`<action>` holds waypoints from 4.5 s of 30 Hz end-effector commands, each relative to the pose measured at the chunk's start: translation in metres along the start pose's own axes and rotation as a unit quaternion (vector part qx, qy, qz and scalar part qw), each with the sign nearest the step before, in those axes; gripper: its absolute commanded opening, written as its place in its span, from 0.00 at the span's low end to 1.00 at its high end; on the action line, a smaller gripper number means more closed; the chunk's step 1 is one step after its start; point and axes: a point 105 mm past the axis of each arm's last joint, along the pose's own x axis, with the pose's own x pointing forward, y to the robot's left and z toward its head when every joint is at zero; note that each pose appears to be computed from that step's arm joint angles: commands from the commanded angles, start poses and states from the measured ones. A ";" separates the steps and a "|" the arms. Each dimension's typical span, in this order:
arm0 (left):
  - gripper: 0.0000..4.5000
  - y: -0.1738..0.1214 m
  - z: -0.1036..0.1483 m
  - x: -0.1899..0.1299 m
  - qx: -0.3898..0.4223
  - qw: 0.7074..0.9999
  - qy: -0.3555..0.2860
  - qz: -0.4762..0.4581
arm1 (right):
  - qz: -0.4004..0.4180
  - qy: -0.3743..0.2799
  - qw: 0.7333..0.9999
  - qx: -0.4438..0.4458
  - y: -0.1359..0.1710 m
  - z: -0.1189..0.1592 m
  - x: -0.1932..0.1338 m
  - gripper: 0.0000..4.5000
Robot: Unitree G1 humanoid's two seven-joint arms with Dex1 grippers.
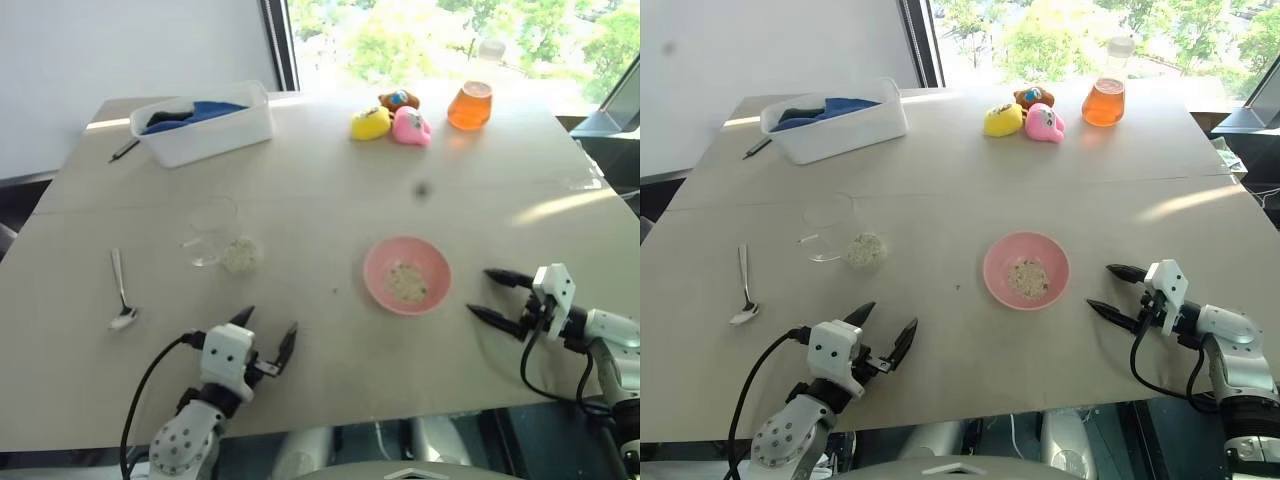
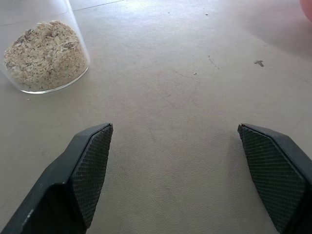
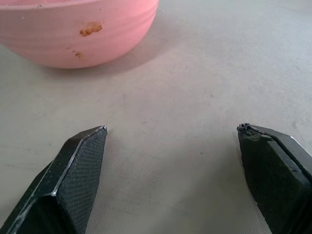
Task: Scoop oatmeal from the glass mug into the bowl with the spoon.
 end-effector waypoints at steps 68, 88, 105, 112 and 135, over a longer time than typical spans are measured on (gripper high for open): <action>0.96 0.218 0.018 -0.059 -0.112 0.921 0.118 0.354 | 0.296 -0.177 0.937 -0.053 0.092 0.194 0.039 0.96; 0.48 0.215 -0.026 -0.031 -0.191 0.905 0.207 0.320 | 0.270 -0.183 0.945 -0.038 0.085 0.187 0.042 1.00; 0.01 0.193 -0.035 -0.077 -0.194 0.904 0.141 0.354 | 0.268 -0.184 0.945 -0.038 0.083 0.189 0.047 1.00; 0.01 0.134 0.004 -0.085 -0.164 0.963 0.033 0.212 | 0.282 -0.181 0.942 -0.032 0.084 0.187 0.051 1.00; 0.01 -0.003 0.064 -0.008 0.041 0.991 -0.084 -0.100 | 0.169 -0.091 0.979 0.074 0.075 0.156 0.090 1.00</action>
